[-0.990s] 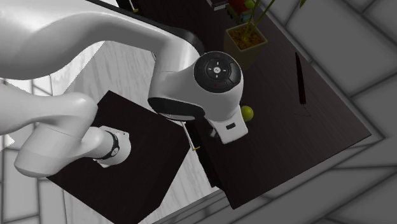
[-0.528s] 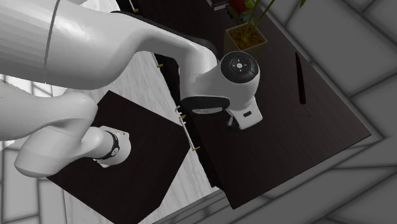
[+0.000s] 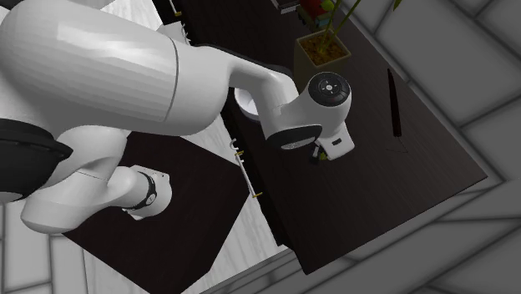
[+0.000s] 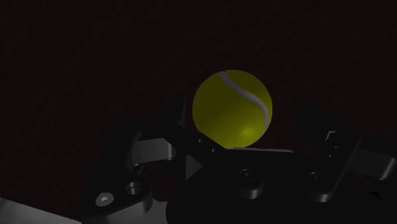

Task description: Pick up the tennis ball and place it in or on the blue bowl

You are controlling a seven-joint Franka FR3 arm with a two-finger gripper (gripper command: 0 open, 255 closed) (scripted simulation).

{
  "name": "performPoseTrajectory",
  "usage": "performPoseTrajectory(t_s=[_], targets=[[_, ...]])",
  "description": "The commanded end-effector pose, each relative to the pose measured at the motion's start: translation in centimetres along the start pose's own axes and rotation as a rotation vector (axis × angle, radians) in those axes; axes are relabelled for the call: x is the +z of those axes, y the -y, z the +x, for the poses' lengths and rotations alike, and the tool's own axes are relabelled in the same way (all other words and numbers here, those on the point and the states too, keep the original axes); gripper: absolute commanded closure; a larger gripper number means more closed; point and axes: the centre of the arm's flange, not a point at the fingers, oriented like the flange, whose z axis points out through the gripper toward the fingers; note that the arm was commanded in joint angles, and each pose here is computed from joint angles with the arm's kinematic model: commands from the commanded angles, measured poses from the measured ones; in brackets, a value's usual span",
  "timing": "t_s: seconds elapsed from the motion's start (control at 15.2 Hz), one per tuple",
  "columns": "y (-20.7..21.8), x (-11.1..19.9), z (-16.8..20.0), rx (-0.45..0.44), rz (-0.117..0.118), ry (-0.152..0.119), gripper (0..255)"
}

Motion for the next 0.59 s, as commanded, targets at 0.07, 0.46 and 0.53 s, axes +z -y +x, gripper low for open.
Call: performPoseTrajectory(t_s=[0.07,0.46,0.53], targets=[[0.1,1.5,0.1,0.000,0.000,-0.001,0],[0.1,2.4,0.1,0.000,0.000,-0.001,0],[0.1,2.4,0.1,0.000,0.000,-0.001,0]])
